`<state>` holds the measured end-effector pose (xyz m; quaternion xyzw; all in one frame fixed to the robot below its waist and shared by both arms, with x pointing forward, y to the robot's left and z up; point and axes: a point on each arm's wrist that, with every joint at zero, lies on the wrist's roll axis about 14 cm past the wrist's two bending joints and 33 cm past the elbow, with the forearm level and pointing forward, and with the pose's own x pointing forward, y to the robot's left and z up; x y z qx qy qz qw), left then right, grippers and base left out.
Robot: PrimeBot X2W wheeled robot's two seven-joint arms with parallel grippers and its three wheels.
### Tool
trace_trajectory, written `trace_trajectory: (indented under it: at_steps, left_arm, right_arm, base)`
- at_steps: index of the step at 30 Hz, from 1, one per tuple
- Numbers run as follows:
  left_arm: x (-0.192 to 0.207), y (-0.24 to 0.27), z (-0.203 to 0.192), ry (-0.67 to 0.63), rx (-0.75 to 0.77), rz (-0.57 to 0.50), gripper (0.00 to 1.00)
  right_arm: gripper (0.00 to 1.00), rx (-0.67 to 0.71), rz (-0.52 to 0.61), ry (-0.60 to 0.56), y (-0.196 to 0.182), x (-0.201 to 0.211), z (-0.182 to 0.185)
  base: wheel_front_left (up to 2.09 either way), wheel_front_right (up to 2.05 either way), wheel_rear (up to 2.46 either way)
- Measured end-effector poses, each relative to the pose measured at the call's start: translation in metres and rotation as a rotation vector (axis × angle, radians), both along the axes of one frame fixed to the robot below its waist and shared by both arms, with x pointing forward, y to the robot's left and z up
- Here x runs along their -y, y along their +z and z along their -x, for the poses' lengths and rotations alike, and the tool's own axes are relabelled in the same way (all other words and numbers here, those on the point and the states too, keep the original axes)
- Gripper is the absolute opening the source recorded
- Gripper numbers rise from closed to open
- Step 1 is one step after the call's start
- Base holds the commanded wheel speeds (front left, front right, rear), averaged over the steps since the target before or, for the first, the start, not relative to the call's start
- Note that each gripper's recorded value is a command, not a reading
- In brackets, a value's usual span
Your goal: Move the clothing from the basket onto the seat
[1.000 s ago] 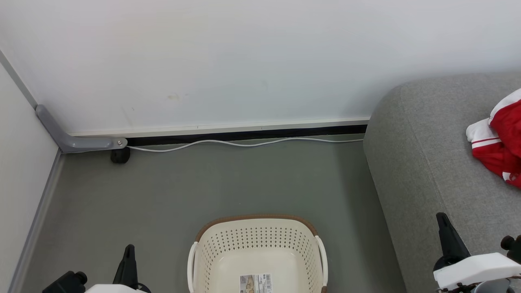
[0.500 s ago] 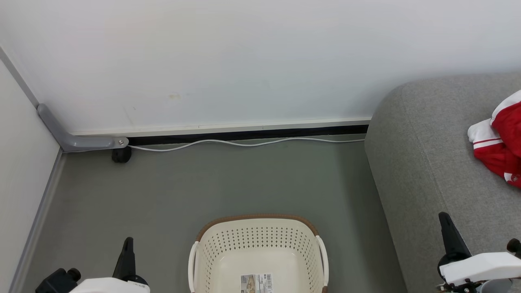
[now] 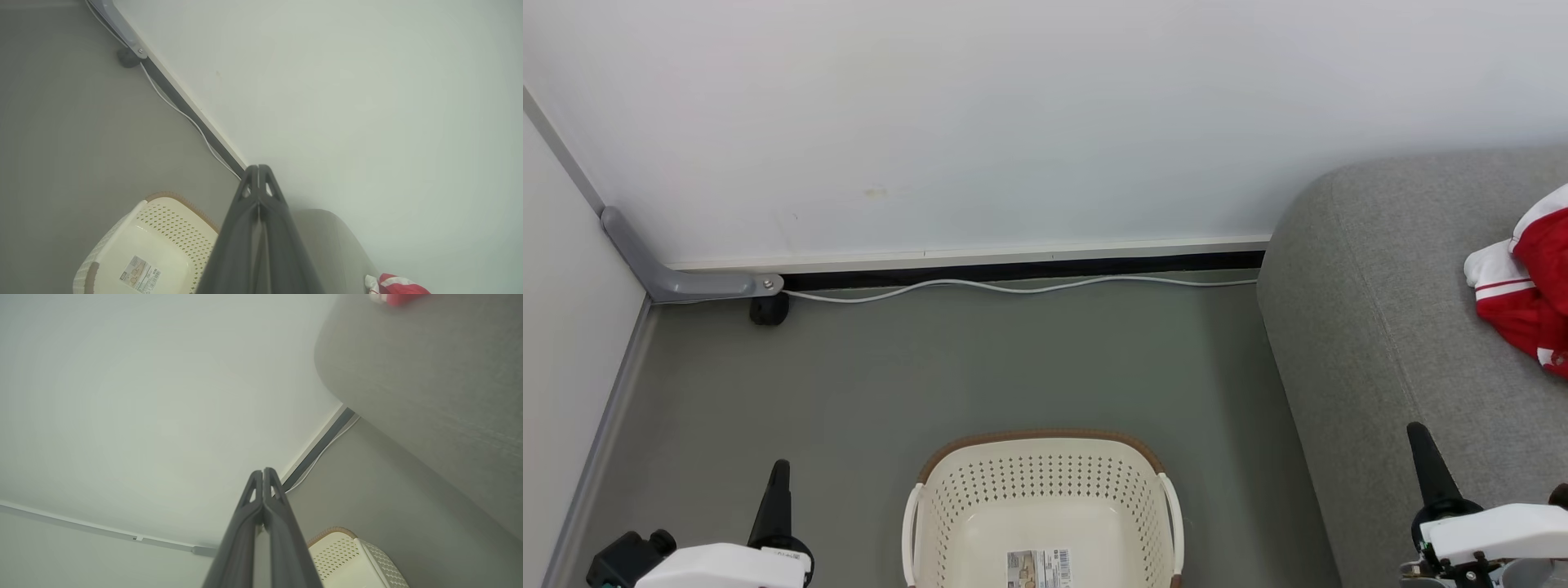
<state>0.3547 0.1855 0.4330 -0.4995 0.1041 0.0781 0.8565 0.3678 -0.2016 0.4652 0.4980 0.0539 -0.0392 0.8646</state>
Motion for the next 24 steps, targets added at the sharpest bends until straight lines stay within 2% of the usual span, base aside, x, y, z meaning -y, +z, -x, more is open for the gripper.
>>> trace_trajectory:
  at_steps: [24]
  left_arm:
    - [0.000,0.019,-0.010,0.025,0.069,0.261,0.00]
  right_arm:
    - [0.00,0.018,-0.266,-0.041,0.006,0.002,-0.005]
  base:
    - [0.00,0.00,0.00]
